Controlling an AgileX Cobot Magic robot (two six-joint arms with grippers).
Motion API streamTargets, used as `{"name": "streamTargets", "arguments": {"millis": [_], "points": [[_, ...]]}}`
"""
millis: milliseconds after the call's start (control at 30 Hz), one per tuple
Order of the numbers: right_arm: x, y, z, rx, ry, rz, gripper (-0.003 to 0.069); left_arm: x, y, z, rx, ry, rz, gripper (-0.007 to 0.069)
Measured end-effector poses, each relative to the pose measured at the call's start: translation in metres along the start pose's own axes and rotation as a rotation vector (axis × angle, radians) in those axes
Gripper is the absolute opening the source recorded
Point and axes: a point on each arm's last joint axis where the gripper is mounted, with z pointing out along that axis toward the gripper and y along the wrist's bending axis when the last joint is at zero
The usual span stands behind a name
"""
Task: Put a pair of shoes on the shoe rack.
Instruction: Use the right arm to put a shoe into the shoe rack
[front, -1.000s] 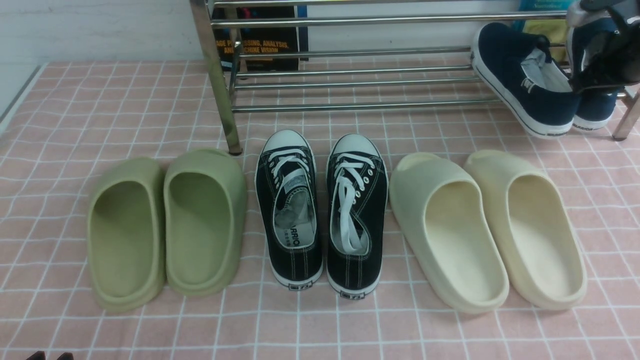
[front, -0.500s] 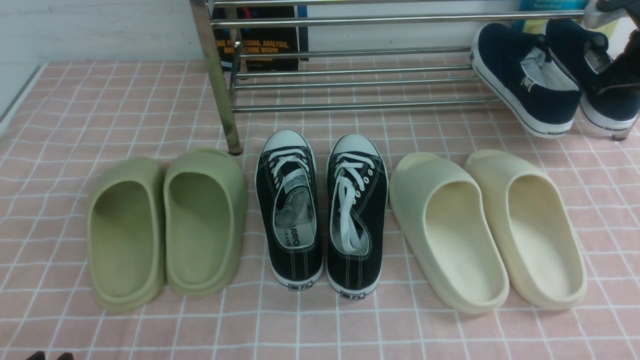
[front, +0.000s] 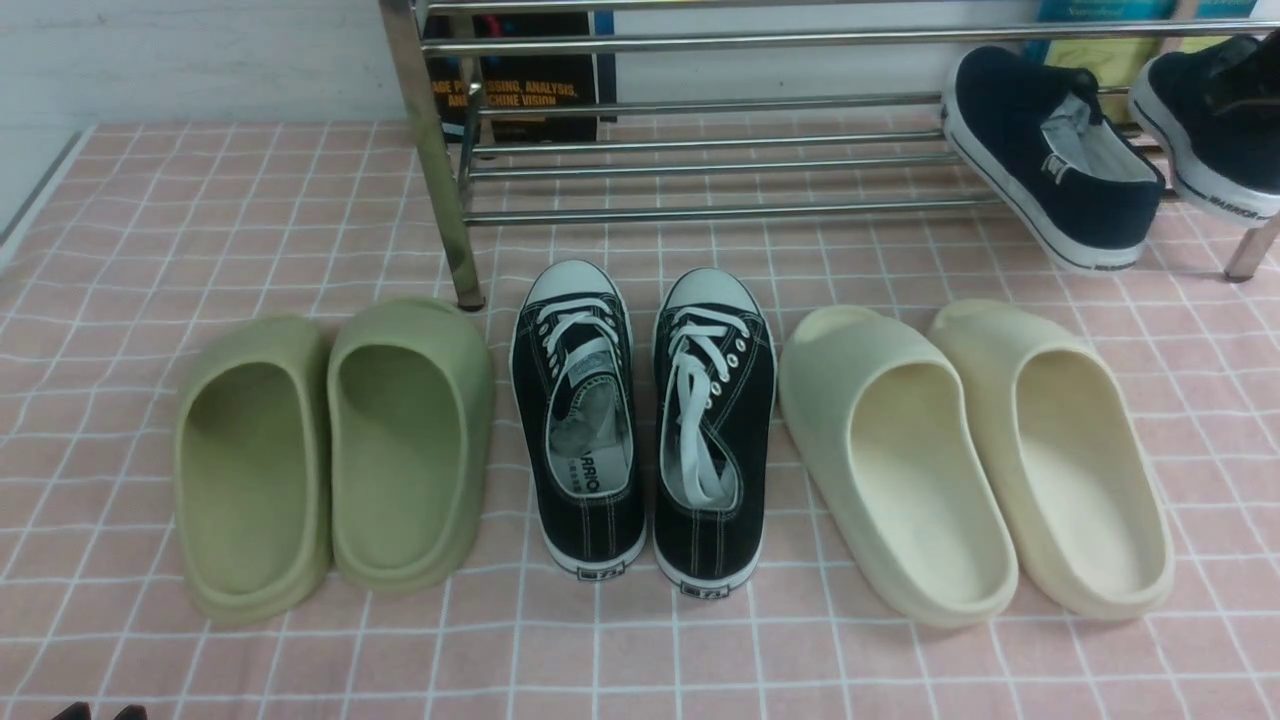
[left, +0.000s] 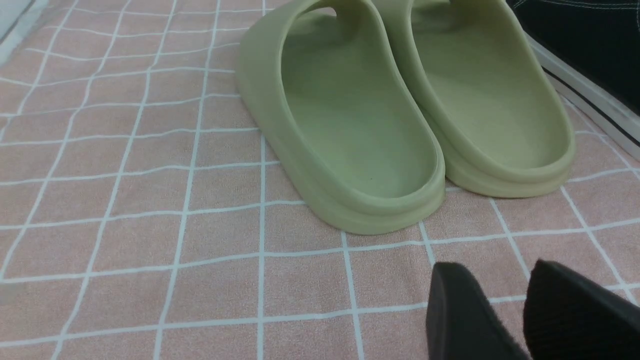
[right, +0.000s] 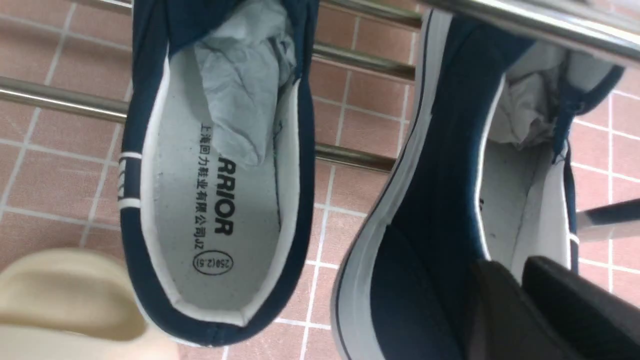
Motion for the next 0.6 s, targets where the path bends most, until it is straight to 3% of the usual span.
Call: {"name": "streamTargets", "arguments": {"millis": [400,567,600], "points": [[0.017,0.005,0.042,-0.026,0.093,0.005,0.0146,0.000,0.000,0.000,0.000,0.000,0.000,0.0237],[0.018,0.005,0.046,-0.025,0.092,0.025,0.0224,0.000,0.000,0.000,0.000,0.000,0.000,0.0237],[0.018,0.005,0.045,-0.024,0.091,0.032,0.0266,0.000,0.000,0.000,0.000,0.000,0.000,0.0237]]}}
